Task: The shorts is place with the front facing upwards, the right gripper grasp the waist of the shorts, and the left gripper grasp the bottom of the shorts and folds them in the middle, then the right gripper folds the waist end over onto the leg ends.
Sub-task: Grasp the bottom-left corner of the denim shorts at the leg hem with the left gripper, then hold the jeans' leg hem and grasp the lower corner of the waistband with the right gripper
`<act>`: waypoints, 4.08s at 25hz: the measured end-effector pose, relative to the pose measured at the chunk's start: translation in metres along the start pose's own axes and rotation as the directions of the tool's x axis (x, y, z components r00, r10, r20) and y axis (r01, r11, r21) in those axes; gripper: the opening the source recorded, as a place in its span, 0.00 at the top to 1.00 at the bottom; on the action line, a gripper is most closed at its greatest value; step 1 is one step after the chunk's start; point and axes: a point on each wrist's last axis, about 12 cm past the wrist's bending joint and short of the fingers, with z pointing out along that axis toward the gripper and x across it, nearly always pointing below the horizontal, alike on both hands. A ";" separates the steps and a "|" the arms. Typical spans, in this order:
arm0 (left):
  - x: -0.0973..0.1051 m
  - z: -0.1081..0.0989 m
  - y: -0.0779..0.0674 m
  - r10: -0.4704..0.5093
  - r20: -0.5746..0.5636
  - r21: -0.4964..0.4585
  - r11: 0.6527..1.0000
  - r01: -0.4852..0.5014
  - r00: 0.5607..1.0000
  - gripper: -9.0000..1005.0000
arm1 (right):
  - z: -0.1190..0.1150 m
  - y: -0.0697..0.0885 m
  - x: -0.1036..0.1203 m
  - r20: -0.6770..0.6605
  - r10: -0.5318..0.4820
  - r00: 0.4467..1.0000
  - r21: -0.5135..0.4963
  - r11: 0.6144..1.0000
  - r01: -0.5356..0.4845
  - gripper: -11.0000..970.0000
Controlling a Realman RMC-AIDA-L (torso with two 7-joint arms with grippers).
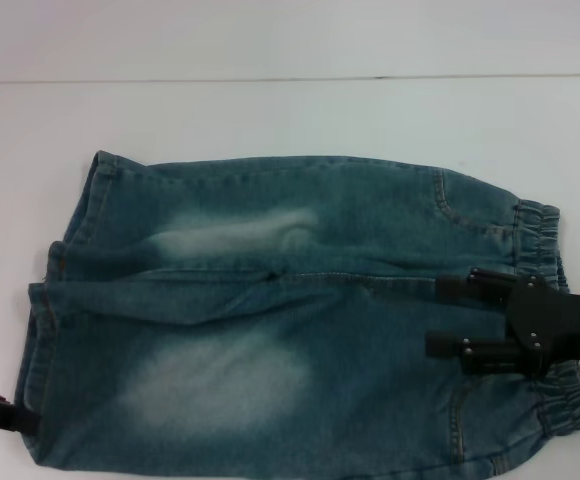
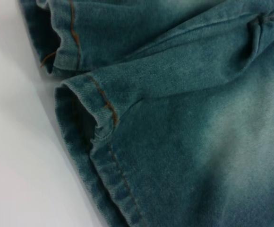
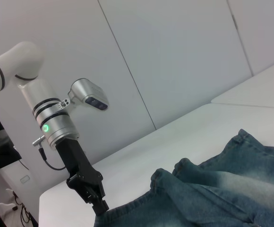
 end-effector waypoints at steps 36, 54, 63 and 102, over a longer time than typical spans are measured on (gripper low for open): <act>-0.009 -0.013 -0.017 0.047 -0.007 -0.009 0.999 -0.047 0.999 0.99 | -0.136 0.013 -0.003 0.316 0.440 0.840 0.134 0.856 -0.499 0.06; -0.013 -0.012 -0.024 0.064 -0.015 -0.006 0.998 -0.064 0.998 0.99 | -0.150 0.004 0.008 0.000 0.684 0.730 0.293 0.698 -0.654 0.06; -0.017 -0.013 -0.027 0.077 -0.014 -0.009 0.997 -0.077 0.997 0.99 | -0.133 -0.008 0.004 -0.068 0.718 0.693 0.337 0.670 -0.661 0.06; -0.023 -0.008 -0.033 0.099 -0.026 0.010 0.995 -0.099 0.995 0.99 | -0.079 -0.020 0.004 -0.199 0.711 0.675 0.327 0.697 -0.638 0.06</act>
